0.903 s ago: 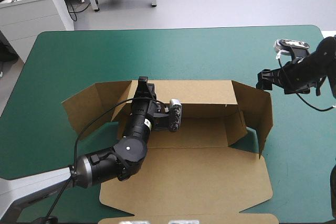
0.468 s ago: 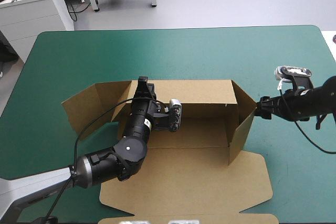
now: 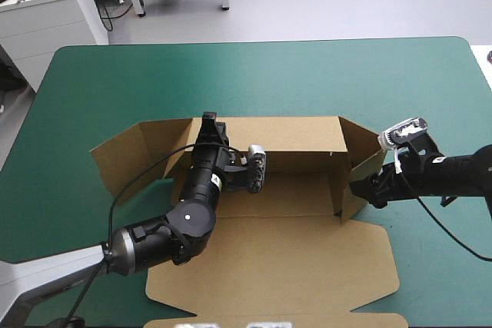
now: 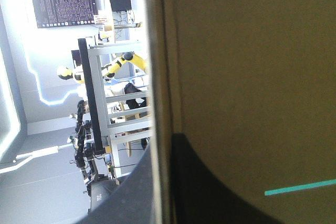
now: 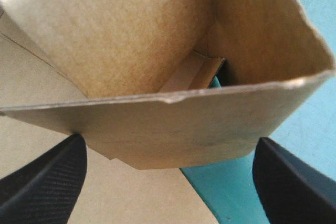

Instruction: Fold the box

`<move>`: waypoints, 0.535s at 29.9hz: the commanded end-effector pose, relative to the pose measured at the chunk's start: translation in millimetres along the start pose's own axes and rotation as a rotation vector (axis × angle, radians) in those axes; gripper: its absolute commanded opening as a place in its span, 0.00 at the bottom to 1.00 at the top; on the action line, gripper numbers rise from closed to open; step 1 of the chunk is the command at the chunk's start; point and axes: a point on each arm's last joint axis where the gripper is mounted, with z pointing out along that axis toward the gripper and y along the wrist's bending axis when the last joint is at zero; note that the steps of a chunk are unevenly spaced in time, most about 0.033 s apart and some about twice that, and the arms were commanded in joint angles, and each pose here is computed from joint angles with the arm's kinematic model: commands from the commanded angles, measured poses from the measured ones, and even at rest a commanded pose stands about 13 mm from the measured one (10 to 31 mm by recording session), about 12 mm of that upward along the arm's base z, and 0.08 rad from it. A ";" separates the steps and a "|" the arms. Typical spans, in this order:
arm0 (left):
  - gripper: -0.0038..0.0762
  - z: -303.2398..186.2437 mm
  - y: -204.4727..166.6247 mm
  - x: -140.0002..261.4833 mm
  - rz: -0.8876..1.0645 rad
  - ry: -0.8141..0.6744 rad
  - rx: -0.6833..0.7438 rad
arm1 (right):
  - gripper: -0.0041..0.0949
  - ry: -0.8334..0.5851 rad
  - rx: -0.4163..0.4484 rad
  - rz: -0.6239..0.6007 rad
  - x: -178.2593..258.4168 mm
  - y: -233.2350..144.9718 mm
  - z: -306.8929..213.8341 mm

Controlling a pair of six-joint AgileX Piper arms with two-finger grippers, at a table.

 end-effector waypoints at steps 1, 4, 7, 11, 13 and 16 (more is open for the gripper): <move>0.04 -9.6 20.6 1.6 -0.019 -0.010 -0.087 | 0.85 -0.069 -0.013 -0.019 -11.6 -4.1 1.9; 0.04 -9.6 20.6 1.6 -0.019 -0.010 -0.087 | 0.85 -0.065 -0.052 0.009 -12.7 -7.1 9.3; 0.04 -9.6 20.6 1.6 -0.019 -0.010 -0.087 | 0.85 -0.060 -0.081 0.022 -12.6 -6.2 11.3; 0.04 -9.5 20.4 1.1 -0.019 -0.016 -0.085 | 0.85 -0.046 -0.164 0.043 -11.4 1.9 9.5; 0.04 -9.5 20.3 0.8 -0.019 -0.019 -0.084 | 0.85 -0.027 -0.206 0.059 -9.9 7.1 7.8; 0.04 -9.5 20.3 0.8 -0.019 -0.019 -0.084 | 0.85 0.006 -0.258 0.085 -7.3 12.1 6.4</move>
